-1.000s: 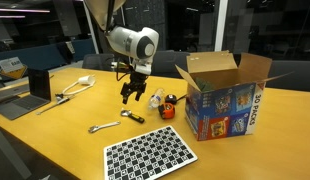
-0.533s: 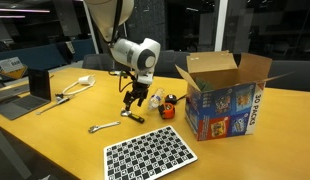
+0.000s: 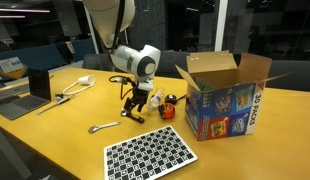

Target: Put the yellow and black tool in the box

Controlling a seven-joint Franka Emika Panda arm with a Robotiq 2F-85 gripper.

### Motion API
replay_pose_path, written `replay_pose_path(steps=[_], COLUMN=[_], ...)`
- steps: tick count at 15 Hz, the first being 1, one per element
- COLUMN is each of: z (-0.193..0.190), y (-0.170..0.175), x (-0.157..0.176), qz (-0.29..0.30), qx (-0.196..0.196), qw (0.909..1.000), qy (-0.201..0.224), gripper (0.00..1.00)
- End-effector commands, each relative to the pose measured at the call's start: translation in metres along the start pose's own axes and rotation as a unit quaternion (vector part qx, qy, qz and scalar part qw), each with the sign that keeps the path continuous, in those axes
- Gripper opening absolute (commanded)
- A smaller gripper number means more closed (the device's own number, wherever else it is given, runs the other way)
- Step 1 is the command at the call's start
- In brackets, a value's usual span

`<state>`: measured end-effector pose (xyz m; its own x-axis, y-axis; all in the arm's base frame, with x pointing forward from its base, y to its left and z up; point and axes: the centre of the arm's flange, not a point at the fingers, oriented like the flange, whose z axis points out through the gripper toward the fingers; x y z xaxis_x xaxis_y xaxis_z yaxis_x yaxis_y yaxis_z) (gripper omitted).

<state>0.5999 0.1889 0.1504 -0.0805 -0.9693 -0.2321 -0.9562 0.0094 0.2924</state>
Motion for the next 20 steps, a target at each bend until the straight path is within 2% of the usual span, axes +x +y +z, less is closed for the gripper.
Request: replay_pose_path(steps=[1,6,7,8,11,16,20], z=[0.008,0.015,0.015,0.015,0.014,0.015,0.0], y=[0.006,0.006,0.006,0.006,0.006,0.006,0.007], x=[0.009,0.016,0.015,0.015,0.015,0.016,0.011], qz=[-0.005,-0.008,-0.015,-0.021,-0.038,-0.053,-0.087], qx=[0.008,0.007,0.007,0.007,0.015,0.02,0.022], qw=[0.9999,0.9999,0.9999,0.9997,0.9991,0.9983,0.9959], qy=[-0.007,-0.003,0.001,0.004,0.008,0.01,0.015], gripper=[1.0,1.0,0.75,0.74,0.49,0.13,0.13])
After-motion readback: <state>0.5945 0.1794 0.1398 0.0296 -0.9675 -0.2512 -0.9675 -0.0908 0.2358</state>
